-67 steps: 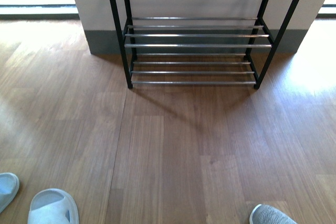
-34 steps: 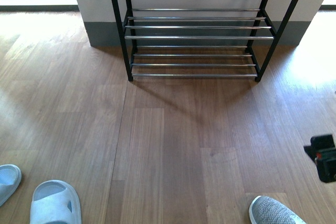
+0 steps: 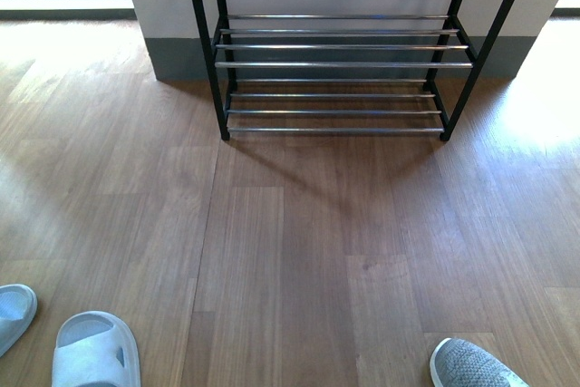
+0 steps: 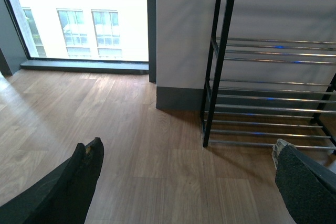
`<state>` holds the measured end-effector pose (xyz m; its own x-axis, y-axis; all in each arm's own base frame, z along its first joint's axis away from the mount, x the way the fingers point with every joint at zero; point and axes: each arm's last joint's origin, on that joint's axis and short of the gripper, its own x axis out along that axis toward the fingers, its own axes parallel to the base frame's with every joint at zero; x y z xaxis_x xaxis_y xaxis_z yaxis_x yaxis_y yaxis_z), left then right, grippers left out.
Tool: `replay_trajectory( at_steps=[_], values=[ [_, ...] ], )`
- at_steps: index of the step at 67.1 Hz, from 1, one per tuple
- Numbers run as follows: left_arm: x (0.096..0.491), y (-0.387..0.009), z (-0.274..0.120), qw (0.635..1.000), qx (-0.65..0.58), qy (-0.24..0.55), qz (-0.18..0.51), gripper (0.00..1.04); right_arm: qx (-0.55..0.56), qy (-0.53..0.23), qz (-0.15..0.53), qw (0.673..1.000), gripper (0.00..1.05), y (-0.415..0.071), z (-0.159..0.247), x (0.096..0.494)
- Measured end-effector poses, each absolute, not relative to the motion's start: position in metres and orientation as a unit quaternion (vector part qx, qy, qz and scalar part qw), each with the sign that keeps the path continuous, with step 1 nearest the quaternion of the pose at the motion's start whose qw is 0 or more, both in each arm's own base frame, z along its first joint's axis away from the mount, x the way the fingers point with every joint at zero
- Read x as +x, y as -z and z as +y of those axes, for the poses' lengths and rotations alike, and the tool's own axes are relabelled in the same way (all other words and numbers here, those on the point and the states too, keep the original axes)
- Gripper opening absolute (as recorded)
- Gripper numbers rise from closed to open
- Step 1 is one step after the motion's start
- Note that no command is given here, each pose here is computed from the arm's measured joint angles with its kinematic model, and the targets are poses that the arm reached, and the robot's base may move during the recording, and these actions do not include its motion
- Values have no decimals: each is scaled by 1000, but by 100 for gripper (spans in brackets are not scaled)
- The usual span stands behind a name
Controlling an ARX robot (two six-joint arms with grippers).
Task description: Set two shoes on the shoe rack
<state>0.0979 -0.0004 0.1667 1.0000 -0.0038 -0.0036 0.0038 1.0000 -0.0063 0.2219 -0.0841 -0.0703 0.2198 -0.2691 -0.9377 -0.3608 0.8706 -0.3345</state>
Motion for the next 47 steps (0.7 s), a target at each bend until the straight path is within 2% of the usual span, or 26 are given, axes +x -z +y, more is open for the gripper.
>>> replay_trajectory(
  at_steps=[25, 47],
  values=[
    [98, -167, 0, 1000, -3, 2, 2, 95, -303, -76, 657, 686, 96, 101, -102, 232],
    [98, -167, 0, 1000, -3, 2, 2, 95, -277, -85, 662, 691, 96, 135, -105, 242]
  ],
)
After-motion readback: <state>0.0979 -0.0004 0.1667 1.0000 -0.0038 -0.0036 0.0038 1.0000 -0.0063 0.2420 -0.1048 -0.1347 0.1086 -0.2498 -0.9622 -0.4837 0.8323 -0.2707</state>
